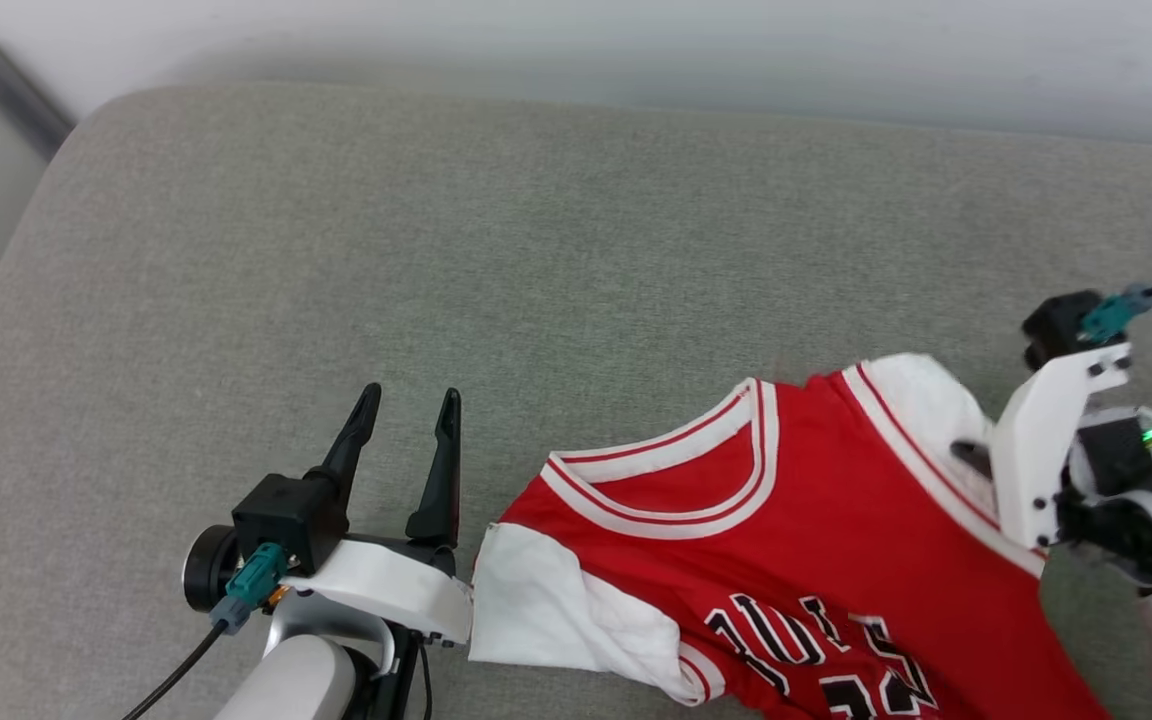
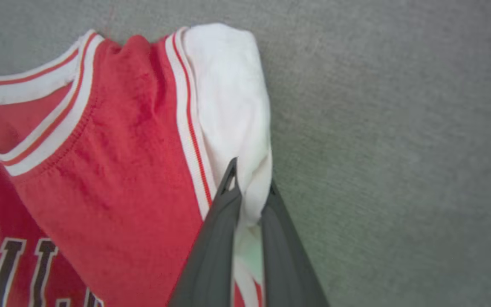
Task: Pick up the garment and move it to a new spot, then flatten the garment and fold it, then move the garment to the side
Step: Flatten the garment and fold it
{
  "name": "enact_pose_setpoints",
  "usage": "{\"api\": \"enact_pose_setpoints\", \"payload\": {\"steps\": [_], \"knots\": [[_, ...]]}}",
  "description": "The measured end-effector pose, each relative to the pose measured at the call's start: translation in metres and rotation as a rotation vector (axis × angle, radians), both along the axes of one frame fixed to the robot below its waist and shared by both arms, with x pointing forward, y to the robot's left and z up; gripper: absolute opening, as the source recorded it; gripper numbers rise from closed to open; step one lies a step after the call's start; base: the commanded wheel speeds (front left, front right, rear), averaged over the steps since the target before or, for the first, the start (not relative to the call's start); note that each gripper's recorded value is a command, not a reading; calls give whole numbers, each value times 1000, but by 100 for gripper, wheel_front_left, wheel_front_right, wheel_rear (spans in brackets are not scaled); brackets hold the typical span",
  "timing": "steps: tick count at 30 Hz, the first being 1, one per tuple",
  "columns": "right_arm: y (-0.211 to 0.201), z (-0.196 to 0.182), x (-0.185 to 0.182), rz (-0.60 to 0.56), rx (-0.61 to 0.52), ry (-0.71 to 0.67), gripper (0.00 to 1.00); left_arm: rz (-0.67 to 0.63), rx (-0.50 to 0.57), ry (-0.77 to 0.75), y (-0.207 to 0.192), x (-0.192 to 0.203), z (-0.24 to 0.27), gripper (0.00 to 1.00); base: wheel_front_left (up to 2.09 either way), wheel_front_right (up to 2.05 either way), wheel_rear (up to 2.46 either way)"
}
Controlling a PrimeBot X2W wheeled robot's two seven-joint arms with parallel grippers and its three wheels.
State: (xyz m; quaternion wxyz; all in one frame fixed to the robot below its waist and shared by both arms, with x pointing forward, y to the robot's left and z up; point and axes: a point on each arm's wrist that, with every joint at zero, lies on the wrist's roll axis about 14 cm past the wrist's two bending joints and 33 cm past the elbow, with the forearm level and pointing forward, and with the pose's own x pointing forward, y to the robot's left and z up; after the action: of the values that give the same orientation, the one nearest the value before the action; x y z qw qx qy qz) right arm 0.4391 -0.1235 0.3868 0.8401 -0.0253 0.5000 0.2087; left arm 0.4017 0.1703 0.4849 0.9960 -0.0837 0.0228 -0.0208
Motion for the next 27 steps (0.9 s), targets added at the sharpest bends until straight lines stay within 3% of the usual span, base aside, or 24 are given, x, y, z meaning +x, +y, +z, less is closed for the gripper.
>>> {"api": "enact_pose_setpoints", "payload": {"steps": [4, 9, 14, 20, 21, 22, 27], "knots": [[-34, 38, 21, -119, 31, -162, 0, -25, 0, -16, -7, 2, 5, 100, 0, 0, 0], [-80, 55, 12, -264, 27, -225, 0, -44, 1, -24, -14, 0, 8, 100, 0, 0, 0], [-139, 35, -34, -474, -9, -177, 0, -71, 0, -40, -22, 0, 14, 100, 0, 0, 0], [-156, -8, -78, -617, 3, -103, 4, -76, 4, -29, -23, -1, 12, 100, 0, 0, 0], [-153, -10, -78, -624, 12, -120, 46, -77, 3, -27, -23, -1, 12, 100, 0, 0, 0], [-153, -11, -78, -625, 9, -140, 100, -78, 5, -23, -23, -1, 12, 100, 0, 0, 0], [-154, 4, -66, -643, 26, -314, 100, -71, 16, -8, -19, -8, 9, 100, 0, 0, 0]]}}
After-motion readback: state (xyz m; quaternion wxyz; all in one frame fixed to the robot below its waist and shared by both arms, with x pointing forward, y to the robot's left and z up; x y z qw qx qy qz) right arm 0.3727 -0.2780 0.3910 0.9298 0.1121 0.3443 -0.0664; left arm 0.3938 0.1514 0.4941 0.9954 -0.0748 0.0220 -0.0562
